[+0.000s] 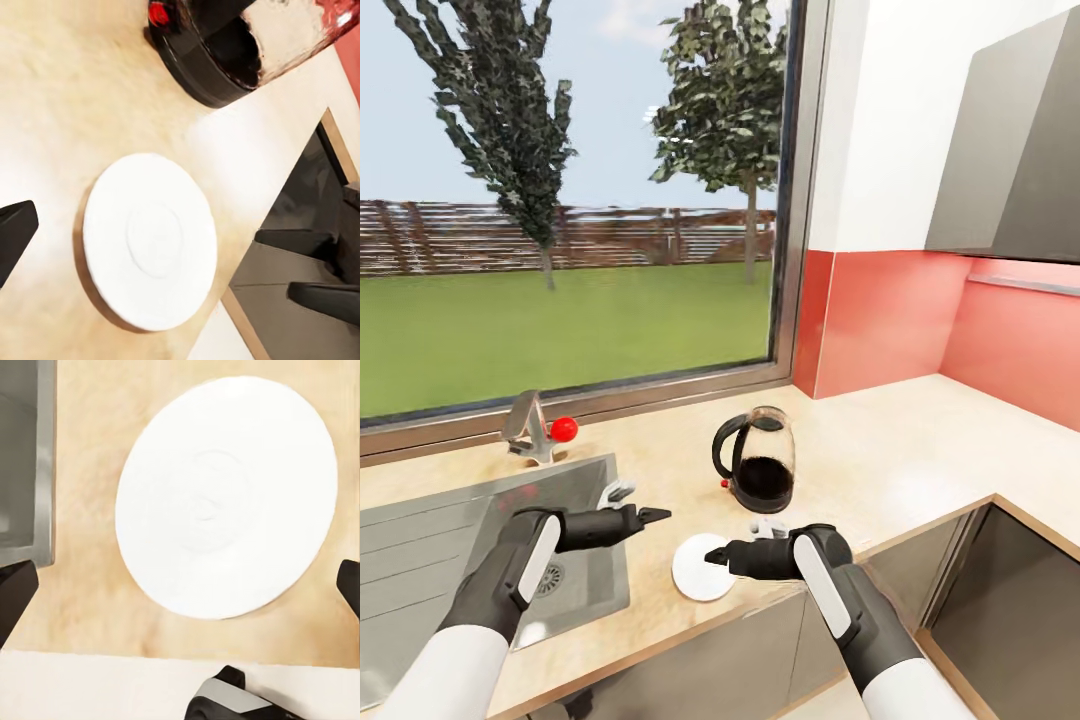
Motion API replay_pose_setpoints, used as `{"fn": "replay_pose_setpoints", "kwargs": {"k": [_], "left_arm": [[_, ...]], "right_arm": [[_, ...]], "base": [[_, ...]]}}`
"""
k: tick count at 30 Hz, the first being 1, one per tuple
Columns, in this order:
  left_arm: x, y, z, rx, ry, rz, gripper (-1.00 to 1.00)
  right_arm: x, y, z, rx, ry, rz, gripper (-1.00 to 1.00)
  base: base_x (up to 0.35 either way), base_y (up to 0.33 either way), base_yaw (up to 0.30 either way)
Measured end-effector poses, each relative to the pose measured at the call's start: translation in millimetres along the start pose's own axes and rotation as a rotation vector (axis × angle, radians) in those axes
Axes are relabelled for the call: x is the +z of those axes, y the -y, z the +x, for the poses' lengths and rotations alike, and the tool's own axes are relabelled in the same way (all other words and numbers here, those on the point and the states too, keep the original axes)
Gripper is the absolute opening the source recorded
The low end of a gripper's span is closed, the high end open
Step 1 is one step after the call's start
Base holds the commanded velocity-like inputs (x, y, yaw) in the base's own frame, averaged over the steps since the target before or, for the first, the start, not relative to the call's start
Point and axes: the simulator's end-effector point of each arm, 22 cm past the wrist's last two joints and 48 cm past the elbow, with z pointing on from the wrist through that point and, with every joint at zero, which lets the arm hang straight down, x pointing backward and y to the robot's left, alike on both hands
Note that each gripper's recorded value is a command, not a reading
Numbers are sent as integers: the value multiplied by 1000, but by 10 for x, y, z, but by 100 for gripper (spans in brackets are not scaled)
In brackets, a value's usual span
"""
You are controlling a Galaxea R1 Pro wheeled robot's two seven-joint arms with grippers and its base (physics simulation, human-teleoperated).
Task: Set up a coffee station on the kitchen countertop: keep the coffee maker on the countertop, move the bottle of coffee from the kitchen shelf to the counter next to the coffee maker, place a paper coffee filter on top of the coffee maker, put the saucer next to the coffee maker with the coffee cup on the saucer, and place the electric kettle next to the coffee maker.
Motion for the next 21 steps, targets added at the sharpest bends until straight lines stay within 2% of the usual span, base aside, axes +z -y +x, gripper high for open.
{"fn": "replay_pose_setpoints", "kwargs": {"k": [4,8,11,17,21], "left_arm": [[17,-15,46,-3,-7,-1,100],[-50,-48,61,-9,-12,-7,100],[-75,-29,42,-4,-11,-8,100],[-42,-158,305,-59,-64,-19,100],[-38,-186,346,-69,-72,-21,100]], "right_arm": [[3,8,-1,2,0,1,100],[-31,-172,-183,-8,32,-29,100],[-44,-257,-290,-22,48,-26,100],[-45,-277,-329,-27,54,-13,100],[-48,-262,-331,-28,55,-6,100]], "base": [[104,0,0],[0,0,0],[0,0,0],[0,0,0],[0,0,0]]}}
